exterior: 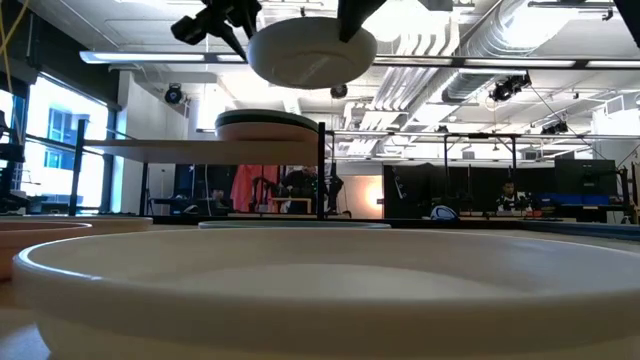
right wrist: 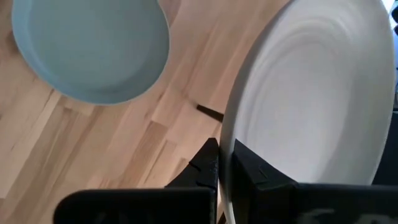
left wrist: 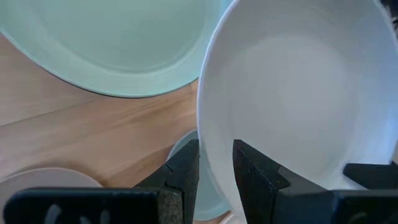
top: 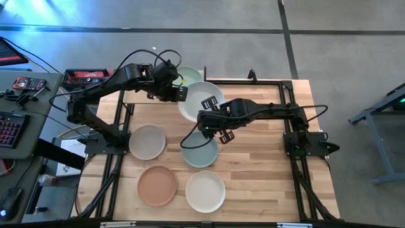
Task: Place and stack plates onto a shelf
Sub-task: Stack the gray plate into the light green plate on the shelf
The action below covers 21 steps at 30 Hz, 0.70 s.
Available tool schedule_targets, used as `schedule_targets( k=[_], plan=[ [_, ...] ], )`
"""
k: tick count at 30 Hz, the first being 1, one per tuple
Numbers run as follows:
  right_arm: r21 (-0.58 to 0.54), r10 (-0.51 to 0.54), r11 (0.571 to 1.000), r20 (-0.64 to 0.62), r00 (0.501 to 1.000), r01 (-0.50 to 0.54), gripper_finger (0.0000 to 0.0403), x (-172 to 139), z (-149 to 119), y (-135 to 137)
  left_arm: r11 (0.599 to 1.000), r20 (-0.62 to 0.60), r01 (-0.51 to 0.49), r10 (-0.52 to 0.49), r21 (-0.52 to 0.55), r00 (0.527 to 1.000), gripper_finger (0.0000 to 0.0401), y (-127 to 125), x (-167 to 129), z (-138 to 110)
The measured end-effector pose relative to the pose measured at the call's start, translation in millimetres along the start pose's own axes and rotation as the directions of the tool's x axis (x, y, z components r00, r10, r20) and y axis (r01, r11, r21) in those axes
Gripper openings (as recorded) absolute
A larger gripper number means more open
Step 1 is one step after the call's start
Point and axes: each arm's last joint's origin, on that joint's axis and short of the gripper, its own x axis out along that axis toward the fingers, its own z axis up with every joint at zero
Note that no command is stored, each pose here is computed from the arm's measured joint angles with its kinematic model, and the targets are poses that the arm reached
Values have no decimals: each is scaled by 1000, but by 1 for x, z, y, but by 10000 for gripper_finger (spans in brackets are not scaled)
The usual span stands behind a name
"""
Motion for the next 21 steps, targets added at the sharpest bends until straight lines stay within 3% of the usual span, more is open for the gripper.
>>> schedule_targets(
  k=[15, 21],
  plan=[
    [21, -17, 1000, 43, 999, 16, 0, -20, -4, -7, 998, -20, -54, 54, 21, 998, 83, -6, 24, 4],
    [15, -16, 1000, 31, 999, 16, 0, -20, -5, -7, 998, -14, -54, 54, 21, 998, 42, -6, 23, 4]
  ],
)
